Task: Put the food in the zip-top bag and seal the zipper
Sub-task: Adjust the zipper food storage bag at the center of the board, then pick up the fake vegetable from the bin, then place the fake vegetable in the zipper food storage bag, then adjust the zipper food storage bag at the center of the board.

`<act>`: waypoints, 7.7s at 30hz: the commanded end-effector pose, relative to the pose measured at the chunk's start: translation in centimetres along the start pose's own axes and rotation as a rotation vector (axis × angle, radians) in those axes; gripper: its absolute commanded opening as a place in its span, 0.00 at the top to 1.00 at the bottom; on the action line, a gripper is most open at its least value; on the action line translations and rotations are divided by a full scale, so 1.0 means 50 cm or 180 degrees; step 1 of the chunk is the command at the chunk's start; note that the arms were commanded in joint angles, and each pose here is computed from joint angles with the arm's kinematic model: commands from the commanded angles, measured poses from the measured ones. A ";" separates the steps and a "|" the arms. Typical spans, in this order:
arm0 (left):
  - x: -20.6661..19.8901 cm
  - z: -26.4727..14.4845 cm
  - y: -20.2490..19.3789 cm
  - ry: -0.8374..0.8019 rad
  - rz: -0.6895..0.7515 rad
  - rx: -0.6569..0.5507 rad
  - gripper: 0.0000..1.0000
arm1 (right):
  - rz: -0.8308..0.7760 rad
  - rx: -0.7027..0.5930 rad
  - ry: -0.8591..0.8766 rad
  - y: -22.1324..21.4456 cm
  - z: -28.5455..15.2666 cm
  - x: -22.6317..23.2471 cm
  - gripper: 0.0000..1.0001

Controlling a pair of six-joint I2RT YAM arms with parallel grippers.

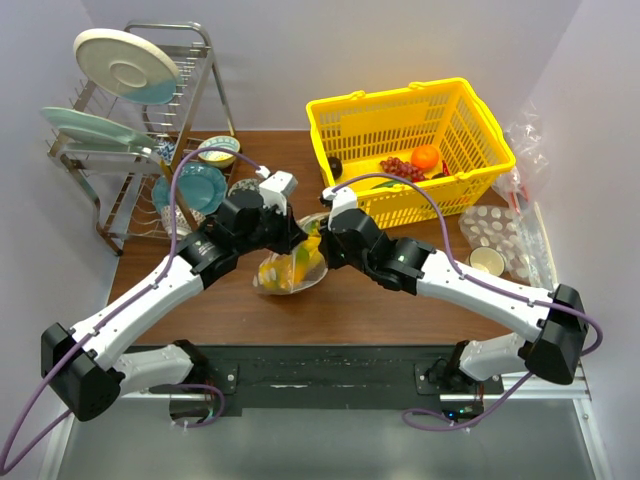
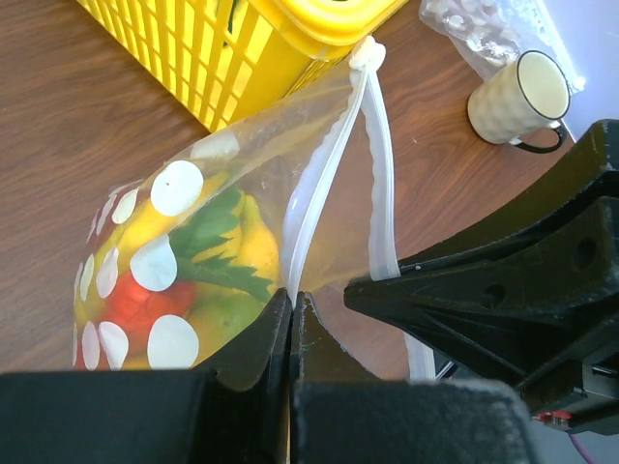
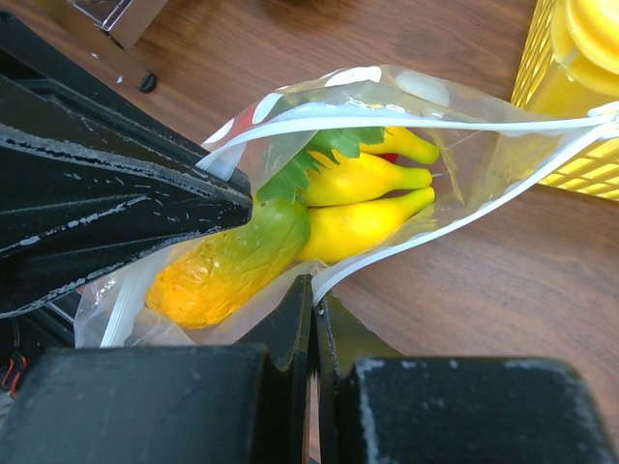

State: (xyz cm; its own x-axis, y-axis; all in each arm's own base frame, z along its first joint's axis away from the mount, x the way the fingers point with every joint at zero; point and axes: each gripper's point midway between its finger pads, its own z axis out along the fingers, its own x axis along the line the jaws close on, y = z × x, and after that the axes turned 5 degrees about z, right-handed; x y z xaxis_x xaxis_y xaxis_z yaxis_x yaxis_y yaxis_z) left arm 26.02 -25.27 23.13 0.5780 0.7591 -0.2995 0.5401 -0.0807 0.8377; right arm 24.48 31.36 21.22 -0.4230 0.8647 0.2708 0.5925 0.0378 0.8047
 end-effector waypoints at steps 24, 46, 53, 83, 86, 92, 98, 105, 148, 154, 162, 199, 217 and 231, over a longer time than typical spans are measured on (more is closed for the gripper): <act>-0.038 -0.008 0.022 -0.0343 0.0058 -0.0139 0.99 | 0.0439 -0.0230 0.0009 0.068 -0.001 0.020 1.00; 0.045 -0.004 0.030 0.0418 0.0102 -0.0056 1.00 | 0.0315 -0.0121 -0.0356 0.058 -0.024 -0.043 0.72; 0.084 -0.013 0.061 0.0775 0.0200 -0.0166 1.00 | 0.0064 -0.0316 -0.0500 0.159 -0.107 -0.081 0.61; 0.054 0.024 0.055 0.0347 0.0569 -0.0196 1.00 | 0.1665 -0.0315 -0.2060 0.373 0.120 -0.537 0.53; 0.056 0.021 0.054 0.0343 0.0605 -0.0277 1.00 | 0.2007 -0.0216 -0.2066 0.324 0.179 -0.565 0.53; 0.056 0.017 0.052 0.0303 0.0655 -0.0457 1.00 | 0.2303 -0.0121 -0.2134 0.268 0.253 -0.623 0.52; 0.062 0.016 0.048 0.0339 0.0703 -0.0435 1.00 | 0.2380 0.0011 -0.2253 0.218 0.309 -0.664 0.43; 0.063 0.011 0.055 0.0342 0.0692 -0.0496 1.00 | 0.2576 0.0055 -0.2451 0.162 0.345 -0.715 0.43; 0.079 0.009 0.058 0.0364 0.0614 -0.0501 1.00 | 0.1623 -0.2049 -0.0009 0.629 0.001 -0.439 0.79; 0.081 0.008 0.059 0.0368 0.0609 -0.0502 1.00 | 0.1130 -0.2217 0.0729 0.663 -0.105 -0.322 0.81; 0.079 0.007 0.060 0.0347 0.0604 -0.0504 1.00 | 0.0914 -0.1968 0.2435 0.576 -0.195 -0.144 0.82; 0.093 0.004 0.059 0.0413 0.0581 -0.0498 1.00 | -0.0200 -0.1471 0.2337 0.253 -0.011 0.021 0.21; 0.108 0.008 0.057 0.0464 0.0527 -0.0472 1.00 | 0.0379 -0.0236 0.1017 0.117 -0.087 -0.094 0.48; 0.114 0.006 0.063 0.0470 0.0514 -0.0504 1.00 | 0.0630 0.0295 0.1358 0.007 -0.038 -0.067 0.54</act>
State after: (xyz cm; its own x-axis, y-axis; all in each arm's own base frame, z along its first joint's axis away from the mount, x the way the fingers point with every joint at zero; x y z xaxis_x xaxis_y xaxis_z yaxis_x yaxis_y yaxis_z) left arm 30.65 -21.39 22.74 0.5447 0.8331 -0.0964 0.3782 -0.1414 0.9149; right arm 25.22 26.18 20.99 -0.5043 0.6416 0.5780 0.7307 -0.0398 0.6816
